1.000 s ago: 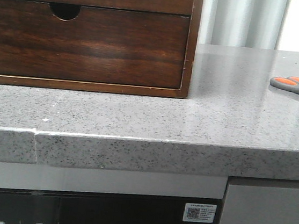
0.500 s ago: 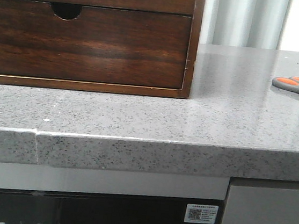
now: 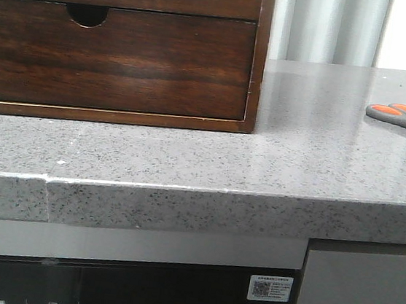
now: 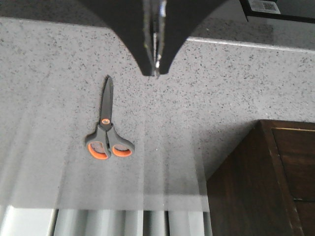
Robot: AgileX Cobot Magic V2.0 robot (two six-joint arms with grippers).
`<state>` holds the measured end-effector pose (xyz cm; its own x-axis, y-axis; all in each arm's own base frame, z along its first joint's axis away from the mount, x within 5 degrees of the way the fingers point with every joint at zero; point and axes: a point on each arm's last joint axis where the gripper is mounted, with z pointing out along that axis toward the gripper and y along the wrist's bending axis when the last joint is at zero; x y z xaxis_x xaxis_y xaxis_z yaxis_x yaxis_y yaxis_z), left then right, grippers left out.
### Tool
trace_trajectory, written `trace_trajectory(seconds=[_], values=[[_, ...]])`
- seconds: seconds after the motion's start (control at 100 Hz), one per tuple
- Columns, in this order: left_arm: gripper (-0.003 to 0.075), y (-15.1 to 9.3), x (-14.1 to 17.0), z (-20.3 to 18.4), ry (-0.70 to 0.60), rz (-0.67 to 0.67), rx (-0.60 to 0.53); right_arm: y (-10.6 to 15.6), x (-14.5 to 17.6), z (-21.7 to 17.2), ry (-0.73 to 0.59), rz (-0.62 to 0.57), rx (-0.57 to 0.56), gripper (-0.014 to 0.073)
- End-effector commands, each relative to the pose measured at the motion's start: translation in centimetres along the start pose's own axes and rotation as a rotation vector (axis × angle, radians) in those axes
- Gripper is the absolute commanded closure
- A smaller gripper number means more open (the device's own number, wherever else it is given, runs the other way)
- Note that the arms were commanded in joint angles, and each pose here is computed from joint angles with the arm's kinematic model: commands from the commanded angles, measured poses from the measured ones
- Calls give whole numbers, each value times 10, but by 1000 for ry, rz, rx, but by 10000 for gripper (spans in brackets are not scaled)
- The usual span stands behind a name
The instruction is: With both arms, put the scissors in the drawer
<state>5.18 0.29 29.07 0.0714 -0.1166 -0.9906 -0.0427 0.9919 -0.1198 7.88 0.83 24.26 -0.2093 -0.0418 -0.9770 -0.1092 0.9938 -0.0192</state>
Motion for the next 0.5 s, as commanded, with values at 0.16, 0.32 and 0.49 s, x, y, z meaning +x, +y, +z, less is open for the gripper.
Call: trace_trajectory(seconds=[0.16, 0.32, 0.49], values=[[738, -3, -18, 7, -84, -7, 17, 0, -19, 6, -78, 6, -3, 661], [738, -3, -20, 9, -105, -11, 21, 0, -20, 5, -87, 6, -3, 661], [673, -3, -20, 9, -105, 3, 19, 0, -20, 5, -87, 6, -3, 661]])
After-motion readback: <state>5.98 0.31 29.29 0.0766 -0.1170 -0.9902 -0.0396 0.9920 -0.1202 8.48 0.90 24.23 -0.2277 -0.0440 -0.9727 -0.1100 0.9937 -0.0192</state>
